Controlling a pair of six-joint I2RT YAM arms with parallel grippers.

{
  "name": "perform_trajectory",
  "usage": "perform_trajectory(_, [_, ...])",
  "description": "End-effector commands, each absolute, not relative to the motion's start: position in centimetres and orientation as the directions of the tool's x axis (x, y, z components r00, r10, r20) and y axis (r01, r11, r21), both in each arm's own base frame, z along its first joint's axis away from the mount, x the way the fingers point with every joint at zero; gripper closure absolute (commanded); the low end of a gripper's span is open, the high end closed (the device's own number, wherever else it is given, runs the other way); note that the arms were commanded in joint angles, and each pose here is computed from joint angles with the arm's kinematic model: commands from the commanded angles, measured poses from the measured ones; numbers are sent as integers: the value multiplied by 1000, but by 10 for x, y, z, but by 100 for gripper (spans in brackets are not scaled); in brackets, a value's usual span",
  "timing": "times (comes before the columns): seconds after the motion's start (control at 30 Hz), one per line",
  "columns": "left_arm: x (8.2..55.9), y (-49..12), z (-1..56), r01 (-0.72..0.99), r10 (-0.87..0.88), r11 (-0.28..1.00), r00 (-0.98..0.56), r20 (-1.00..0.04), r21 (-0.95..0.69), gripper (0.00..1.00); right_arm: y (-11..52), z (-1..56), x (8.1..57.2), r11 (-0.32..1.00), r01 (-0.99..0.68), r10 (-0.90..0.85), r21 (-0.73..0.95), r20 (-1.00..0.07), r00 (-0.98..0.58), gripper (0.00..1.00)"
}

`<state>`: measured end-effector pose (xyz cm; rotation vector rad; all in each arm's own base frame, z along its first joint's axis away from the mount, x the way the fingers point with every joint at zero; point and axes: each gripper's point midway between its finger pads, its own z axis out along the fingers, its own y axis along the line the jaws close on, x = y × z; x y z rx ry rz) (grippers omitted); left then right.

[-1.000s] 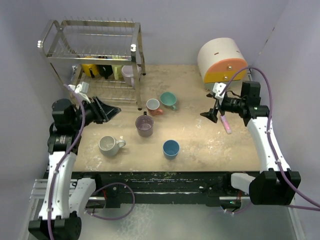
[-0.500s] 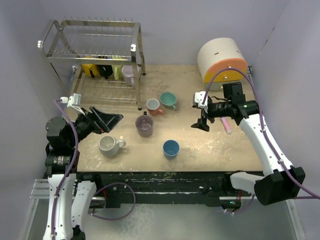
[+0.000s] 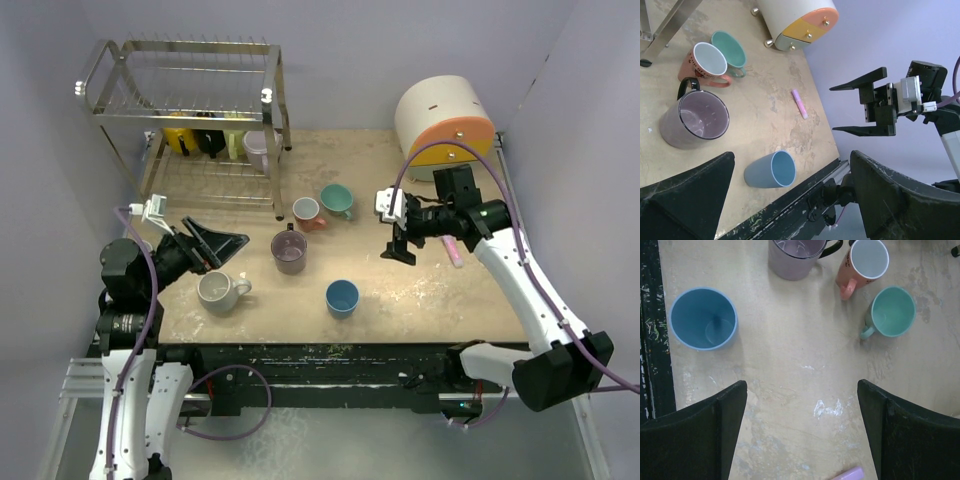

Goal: Load the cups into the dish rack
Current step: Pick up the cup at the center of the board.

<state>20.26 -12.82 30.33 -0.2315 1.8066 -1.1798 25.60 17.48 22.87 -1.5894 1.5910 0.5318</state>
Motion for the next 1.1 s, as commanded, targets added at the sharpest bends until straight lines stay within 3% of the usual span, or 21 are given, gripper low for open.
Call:
perform_trajectory(0.0, [204,-128,319,342,-613,497,-512,-601,-798,0,176,235,255,109,-957,-651,-270,-746,136,8])
perform_trajectory(0.67, [209,-130,307,293,-657,436,-543,-524,-851,0,243,185,237,-60,-967,-782,-248,-591,200,9])
perform_trajectory(1.07, [206,-128,297,266,-661,443,-548,-513,-856,0,277,131,214,-131,-978,-822,-160,-534,198,21])
